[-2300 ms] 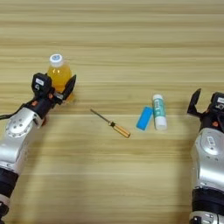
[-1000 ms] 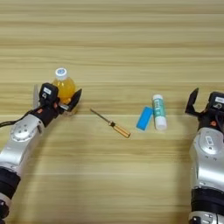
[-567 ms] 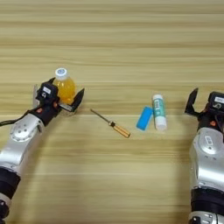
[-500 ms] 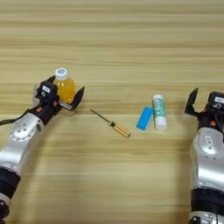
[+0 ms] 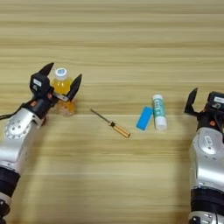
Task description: Move the objects on the table
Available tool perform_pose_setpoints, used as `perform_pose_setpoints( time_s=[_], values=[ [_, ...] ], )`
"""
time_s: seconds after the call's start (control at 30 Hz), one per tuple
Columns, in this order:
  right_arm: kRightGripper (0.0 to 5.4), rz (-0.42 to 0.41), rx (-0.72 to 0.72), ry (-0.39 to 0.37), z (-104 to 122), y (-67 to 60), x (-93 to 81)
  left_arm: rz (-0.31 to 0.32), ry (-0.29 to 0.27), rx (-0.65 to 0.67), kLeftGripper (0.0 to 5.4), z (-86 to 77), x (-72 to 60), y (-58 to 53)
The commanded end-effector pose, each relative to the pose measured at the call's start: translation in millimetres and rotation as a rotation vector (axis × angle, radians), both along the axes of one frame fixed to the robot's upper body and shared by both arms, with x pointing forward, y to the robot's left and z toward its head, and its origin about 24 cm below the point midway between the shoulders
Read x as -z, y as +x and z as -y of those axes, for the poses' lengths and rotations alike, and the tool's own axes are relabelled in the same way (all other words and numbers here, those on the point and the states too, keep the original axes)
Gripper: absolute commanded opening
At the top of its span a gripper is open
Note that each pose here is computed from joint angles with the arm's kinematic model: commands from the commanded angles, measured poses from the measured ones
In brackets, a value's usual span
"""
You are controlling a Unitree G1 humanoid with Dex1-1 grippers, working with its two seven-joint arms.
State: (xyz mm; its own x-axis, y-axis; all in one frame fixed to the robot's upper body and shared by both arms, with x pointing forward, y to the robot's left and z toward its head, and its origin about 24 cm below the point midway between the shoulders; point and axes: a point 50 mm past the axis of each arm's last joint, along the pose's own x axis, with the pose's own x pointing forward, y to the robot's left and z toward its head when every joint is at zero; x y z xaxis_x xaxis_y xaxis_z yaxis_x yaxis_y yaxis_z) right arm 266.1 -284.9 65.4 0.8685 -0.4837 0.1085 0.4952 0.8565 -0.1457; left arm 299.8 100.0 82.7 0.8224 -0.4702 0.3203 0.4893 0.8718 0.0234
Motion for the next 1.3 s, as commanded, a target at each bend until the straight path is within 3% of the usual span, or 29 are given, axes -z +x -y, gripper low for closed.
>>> perform_pose_setpoints(
  time_s=[0.03,0.37,0.57,0.7,0.83,1.0,1.2,1.3],
  values=[
    [5.40,0.020,-0.013,0.003,-3.6,1.8,-3.5,0.055,-0.040,0.043,5.35,2.4,-8.7,-5.1],
    [5.40,0.021,-0.015,0.001,-7.2,2.7,-3.6,0.137,-0.137,-0.034,5.35,-17.1,-29.2,-7.4],
    [5.40,0.022,-0.015,0.001,-11.4,4.2,-3.9,0.160,-0.150,-0.124,5.35,-40.0,-35.8,-14.1],
    [5.40,0.023,-0.015,0.001,-13.8,4.9,-4.3,0.143,-0.147,-0.203,5.35,-56.7,-36.4,-16.2],
    [5.40,0.025,-0.013,0.000,-15.7,5.4,-4.8,0.096,-0.101,-0.289,5.35,-72.0,-32.9,-23.1],
    [5.40,0.027,-0.011,0.003,-17.9,6.3,-5.2,-0.006,0.020,-0.232,5.35,-72.5,-18.5,-31.0],
    [5.40,0.030,-0.010,0.003,-19.5,7.1,-6.1,-0.081,0.104,-0.236,5.35,-83.8,-7.9,-32.9],
    [5.40,0.031,-0.009,0.004,-20.1,7.5,-6.4,-0.152,0.138,-0.207,5.35,-87.8,0.0,-34.8]
  ],
)
